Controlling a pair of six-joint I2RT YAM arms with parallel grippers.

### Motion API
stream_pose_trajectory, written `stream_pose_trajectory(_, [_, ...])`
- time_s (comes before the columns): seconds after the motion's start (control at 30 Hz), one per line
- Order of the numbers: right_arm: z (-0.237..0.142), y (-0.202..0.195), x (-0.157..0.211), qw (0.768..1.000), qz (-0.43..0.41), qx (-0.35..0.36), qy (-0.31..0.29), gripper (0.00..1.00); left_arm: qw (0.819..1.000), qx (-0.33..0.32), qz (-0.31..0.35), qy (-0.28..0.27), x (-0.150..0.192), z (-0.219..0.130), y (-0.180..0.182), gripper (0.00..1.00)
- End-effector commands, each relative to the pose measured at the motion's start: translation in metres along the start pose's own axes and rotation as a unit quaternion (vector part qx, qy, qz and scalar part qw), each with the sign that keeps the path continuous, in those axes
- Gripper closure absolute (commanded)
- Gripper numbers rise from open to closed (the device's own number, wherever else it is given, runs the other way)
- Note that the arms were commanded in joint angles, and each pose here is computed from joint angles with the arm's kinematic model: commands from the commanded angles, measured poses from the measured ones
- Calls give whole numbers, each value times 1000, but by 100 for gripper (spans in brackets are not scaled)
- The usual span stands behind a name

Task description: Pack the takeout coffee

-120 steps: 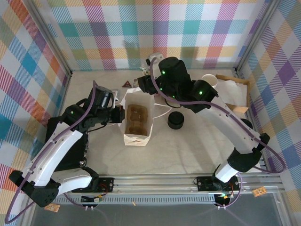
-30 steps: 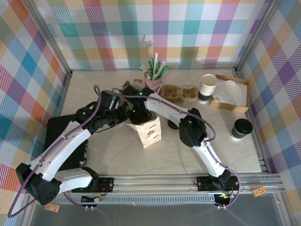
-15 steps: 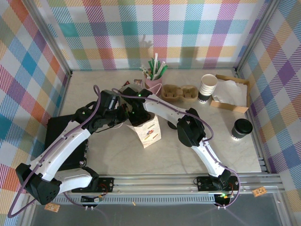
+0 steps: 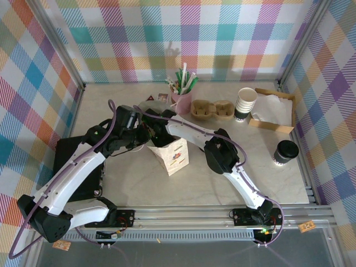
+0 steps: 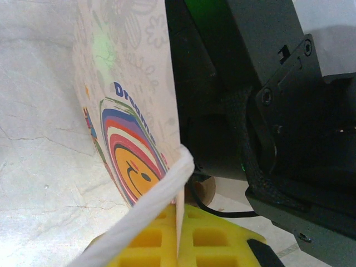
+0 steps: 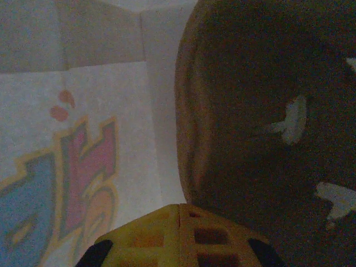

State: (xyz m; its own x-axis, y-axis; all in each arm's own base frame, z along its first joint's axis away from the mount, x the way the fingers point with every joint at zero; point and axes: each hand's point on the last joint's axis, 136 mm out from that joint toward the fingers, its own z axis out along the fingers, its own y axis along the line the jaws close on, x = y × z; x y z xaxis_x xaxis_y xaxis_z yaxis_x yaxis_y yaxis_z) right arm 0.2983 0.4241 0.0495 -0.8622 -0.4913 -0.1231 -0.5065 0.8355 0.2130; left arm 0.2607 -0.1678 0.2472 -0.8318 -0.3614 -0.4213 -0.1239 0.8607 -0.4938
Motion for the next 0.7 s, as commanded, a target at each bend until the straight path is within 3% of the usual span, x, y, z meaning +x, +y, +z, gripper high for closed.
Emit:
stream_pose_trajectory(0.0, [4, -12, 6, 999, 6, 31, 16, 95, 999, 38, 6, -14, -6, -22, -15, 100])
stream_pose_trajectory(0.2, [-25, 4, -9, 1000, 2, 4, -15, 94, 1000, 20, 5, -2, 0, -15, -5, 100])
stream_pose_trajectory(0.53, [-75, 30, -18, 997, -5, -54, -53, 84, 1000, -14, 4, 15, 7, -7, 8, 100])
stream_pose_trajectory(0.67, [-100, 36, -22, 995, -15, -63, -78, 74, 1000, -18, 8, 20, 9, -3, 10, 100])
